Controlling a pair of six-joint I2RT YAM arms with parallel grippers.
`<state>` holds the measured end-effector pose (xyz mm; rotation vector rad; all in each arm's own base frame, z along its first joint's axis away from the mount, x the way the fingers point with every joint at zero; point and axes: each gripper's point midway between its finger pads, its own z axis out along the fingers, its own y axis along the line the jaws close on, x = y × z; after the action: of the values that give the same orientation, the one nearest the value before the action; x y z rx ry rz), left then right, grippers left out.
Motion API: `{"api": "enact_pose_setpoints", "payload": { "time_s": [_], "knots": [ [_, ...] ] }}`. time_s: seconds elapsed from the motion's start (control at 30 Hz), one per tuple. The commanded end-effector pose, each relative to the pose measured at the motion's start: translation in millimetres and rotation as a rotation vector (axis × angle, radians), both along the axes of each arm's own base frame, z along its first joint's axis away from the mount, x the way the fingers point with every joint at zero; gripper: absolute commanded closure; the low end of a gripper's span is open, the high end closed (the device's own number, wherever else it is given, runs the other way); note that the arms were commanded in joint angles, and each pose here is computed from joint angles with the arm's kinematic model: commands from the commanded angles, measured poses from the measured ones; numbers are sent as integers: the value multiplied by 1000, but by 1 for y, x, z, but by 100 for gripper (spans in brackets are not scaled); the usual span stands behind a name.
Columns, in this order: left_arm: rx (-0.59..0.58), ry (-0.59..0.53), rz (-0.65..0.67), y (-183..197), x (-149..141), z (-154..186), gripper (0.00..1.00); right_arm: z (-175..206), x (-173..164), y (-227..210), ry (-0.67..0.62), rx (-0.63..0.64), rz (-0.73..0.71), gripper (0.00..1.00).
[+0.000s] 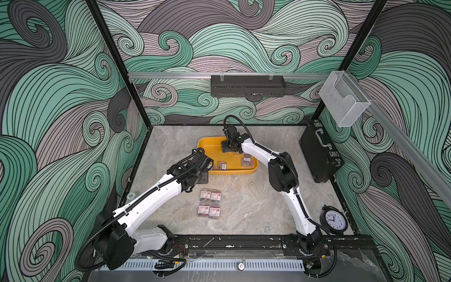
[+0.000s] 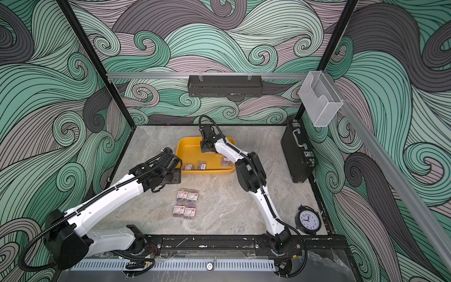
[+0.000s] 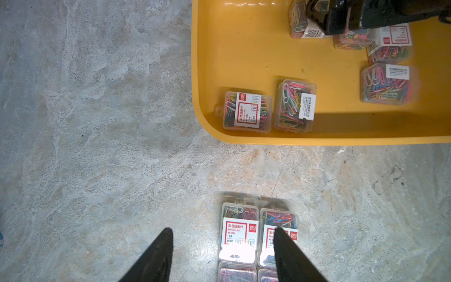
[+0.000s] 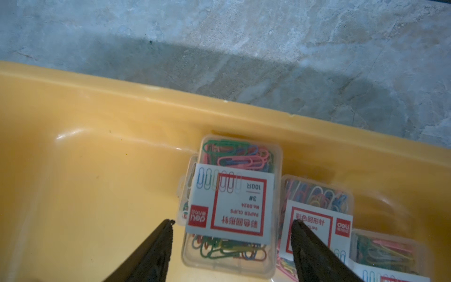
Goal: Take the paper clips out of the storage box
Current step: Adjust the boxed paper clips in the storage box.
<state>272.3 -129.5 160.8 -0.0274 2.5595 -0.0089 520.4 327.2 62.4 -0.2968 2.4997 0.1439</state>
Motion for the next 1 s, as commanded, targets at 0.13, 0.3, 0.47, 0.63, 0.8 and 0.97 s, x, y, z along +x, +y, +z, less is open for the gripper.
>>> {"api": "enact_pose_setpoints", "payload": {
  "time_s": [0.13,0.3,0.47,0.63,0.8,0.97],
  "knots": [
    [6,0,-8,4,-3,8,36,-5,2,-5,9,-52,4,40],
    [4,0,-9,4,-4,9,36,1,-1,-1,6,-50,57,43],
    [-4,-4,-6,5,-5,11,36,11,-8,12,-4,-39,128,45],
    [-18,-12,-7,4,-6,13,36,16,-22,35,-16,-35,190,45],
    [-22,-14,-8,5,-8,15,36,15,-40,64,-23,-22,256,44],
    [-24,-19,-1,8,-10,16,36,7,-54,87,-5,13,311,42]
  ]
}}
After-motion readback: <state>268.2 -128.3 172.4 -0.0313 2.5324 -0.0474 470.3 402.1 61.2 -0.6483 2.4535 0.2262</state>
